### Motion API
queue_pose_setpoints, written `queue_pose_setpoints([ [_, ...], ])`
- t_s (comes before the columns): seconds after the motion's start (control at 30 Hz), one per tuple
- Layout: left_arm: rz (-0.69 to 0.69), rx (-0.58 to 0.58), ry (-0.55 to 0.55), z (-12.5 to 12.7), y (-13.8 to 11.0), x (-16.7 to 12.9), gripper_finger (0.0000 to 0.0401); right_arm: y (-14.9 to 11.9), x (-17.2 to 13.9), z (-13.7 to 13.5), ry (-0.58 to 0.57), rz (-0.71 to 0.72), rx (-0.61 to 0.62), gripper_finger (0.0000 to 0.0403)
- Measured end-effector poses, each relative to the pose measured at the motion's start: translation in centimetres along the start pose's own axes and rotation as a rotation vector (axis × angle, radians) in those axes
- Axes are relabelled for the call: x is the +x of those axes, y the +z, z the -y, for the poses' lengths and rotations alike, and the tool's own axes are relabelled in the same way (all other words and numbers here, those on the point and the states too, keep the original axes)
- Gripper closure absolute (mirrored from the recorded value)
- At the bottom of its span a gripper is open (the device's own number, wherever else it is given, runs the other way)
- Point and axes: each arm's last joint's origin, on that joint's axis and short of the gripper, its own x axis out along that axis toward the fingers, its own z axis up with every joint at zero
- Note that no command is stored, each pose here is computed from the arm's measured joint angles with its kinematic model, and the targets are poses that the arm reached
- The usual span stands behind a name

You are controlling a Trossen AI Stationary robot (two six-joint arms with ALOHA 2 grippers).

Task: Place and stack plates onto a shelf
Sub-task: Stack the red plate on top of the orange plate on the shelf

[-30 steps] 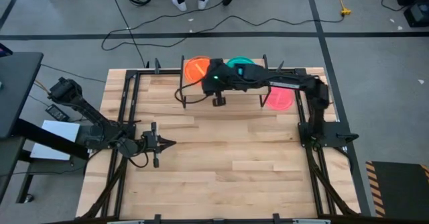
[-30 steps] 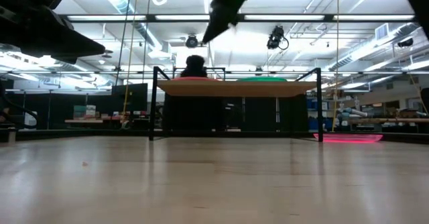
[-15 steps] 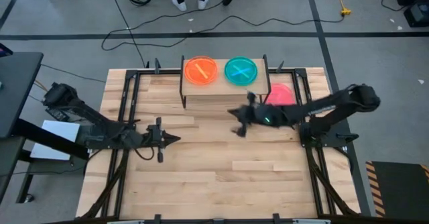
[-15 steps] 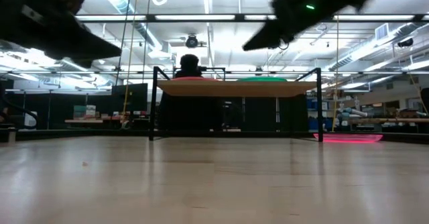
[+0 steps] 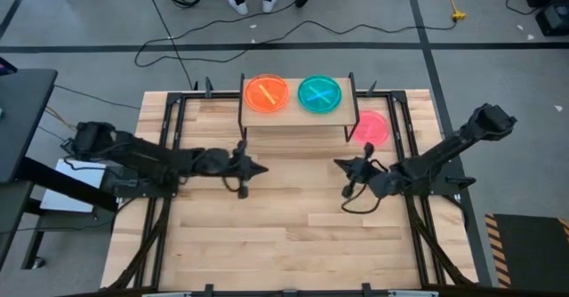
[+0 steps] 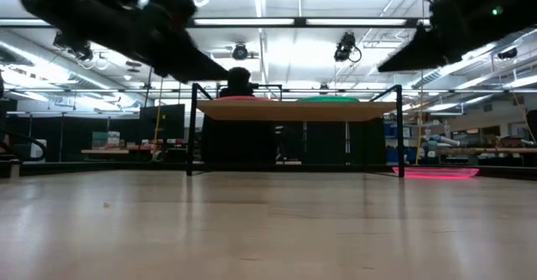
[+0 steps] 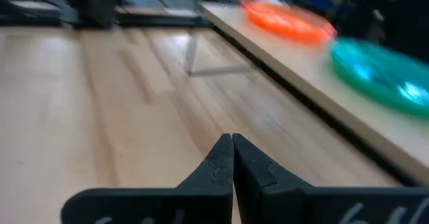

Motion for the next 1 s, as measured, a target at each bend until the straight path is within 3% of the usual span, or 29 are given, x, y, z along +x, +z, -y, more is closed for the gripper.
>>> queue_pose_setpoints([
  [0.13, -0.026, -0.011, 0.012, -1.0, -0.7, 2.0, 0.0392, -1.8, -0.4, 2.3, -0.099, -0.162, 0.121, 0.0399],
  [0.3, 0.013, 0.001, 0.025, -1.3, -1.6, 2.8, 0.0392, -4.0, -0.3, 5.6, -0.309, -0.378, 0.314, 0.04],
  [0.6, 0.082, -0.006, 0.038, -1.6, -1.4, 3.0, 0.0392, -4.8, 2.8, 11.8, -0.559, -0.612, 0.437, 0.04],
  [0.8, 0.079, -0.003, 0.038, -1.6, -1.4, 2.9, 0.0392, -5.2, 4.2, 16.1, -0.567, -0.681, 0.51, 0.04],
  [1.0, 0.078, 0.002, 0.038, -1.6, -1.4, 2.9, 0.0392, -6.4, 5.0, 17.6, -0.543, -0.778, 0.497, 0.0399],
])
